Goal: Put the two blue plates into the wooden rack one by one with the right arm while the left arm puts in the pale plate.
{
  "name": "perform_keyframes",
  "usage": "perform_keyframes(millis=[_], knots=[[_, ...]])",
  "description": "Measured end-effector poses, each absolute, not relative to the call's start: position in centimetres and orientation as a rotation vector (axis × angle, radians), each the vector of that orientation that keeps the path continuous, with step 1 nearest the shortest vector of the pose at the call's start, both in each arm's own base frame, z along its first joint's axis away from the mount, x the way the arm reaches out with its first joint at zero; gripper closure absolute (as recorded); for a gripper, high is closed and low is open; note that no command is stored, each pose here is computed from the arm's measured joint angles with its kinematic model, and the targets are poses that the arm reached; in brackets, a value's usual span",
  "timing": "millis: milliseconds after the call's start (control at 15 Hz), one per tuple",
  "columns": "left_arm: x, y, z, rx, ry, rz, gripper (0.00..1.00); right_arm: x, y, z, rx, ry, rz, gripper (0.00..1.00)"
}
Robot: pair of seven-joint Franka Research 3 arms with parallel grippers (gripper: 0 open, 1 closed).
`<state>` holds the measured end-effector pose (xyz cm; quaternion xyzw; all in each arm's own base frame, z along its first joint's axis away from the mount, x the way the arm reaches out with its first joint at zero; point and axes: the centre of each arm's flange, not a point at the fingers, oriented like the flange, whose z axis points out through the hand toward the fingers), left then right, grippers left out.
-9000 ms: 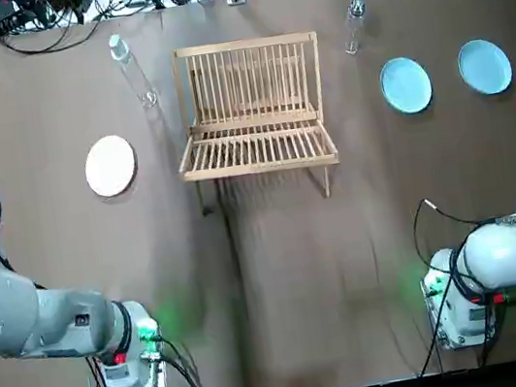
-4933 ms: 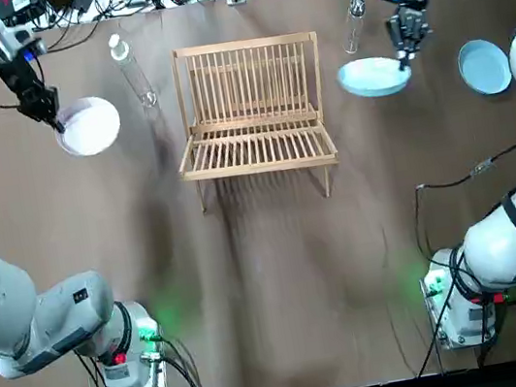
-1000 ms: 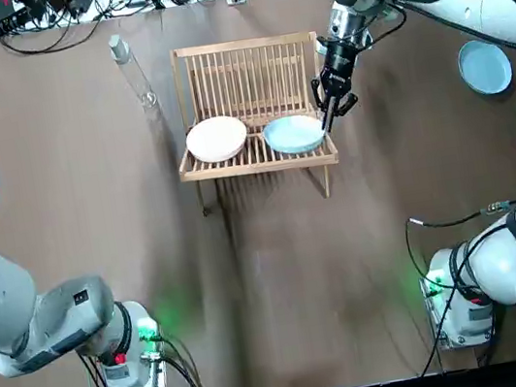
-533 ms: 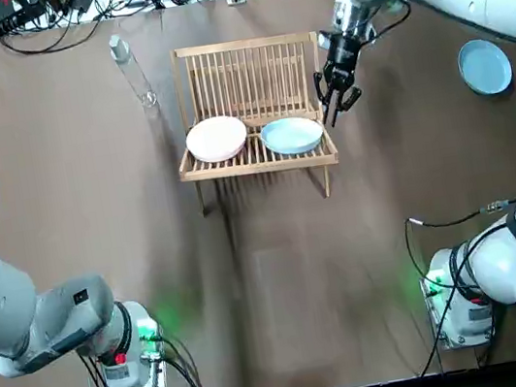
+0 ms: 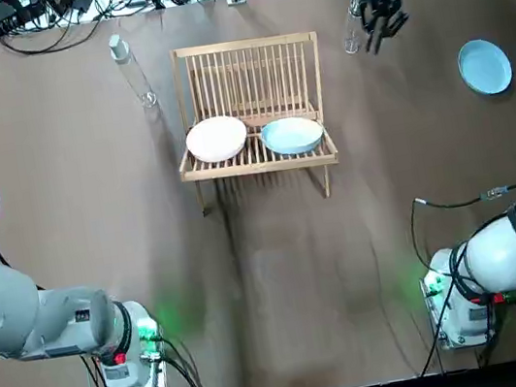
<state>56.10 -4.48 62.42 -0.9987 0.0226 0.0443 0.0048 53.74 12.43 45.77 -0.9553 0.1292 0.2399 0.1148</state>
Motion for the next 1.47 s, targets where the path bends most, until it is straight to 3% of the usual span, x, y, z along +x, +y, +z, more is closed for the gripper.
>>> perform_keyframes(millis=[267, 533, 933, 1000, 1133, 1267, 1467], knots=[[53.9, -3.7, 62.8, -3.129, 0.053, 0.128, 0.00, 54.9, -0.6, 45.3, -2.881, 0.233, 0.605, 0.71], [53.8, -3.7, 62.2, -3.128, 0.050, 0.136, 0.00, 54.5, -16.5, 43.7, -3.002, 0.031, 0.436, 0.71], [54.1, -3.6, 61.8, -3.128, 0.045, 0.144, 0.00, 54.6, -31.4, 35.4, -3.135, -0.011, 0.133, 0.68], [54.1, -3.6, 61.7, -3.128, 0.045, 0.145, 0.00, 54.2, -33.4, 33.6, -3.147, 0.006, 0.101, 0.62], [54.2, -3.6, 61.6, -3.128, 0.047, 0.148, 0.00, 53.4, -36.4, 29.9, -3.162, 0.022, 0.063, 0.59], [54.3, -3.6, 61.4, -3.127, 0.044, 0.152, 0.00, 52.8, -38.5, 26.4, -3.175, 0.035, 0.032, 0.46], [54.3, -3.5, 61.3, -3.127, 0.043, 0.155, 0.00, 51.8, -40.3, 23.1, -3.186, 0.075, 0.005, 0.44]])
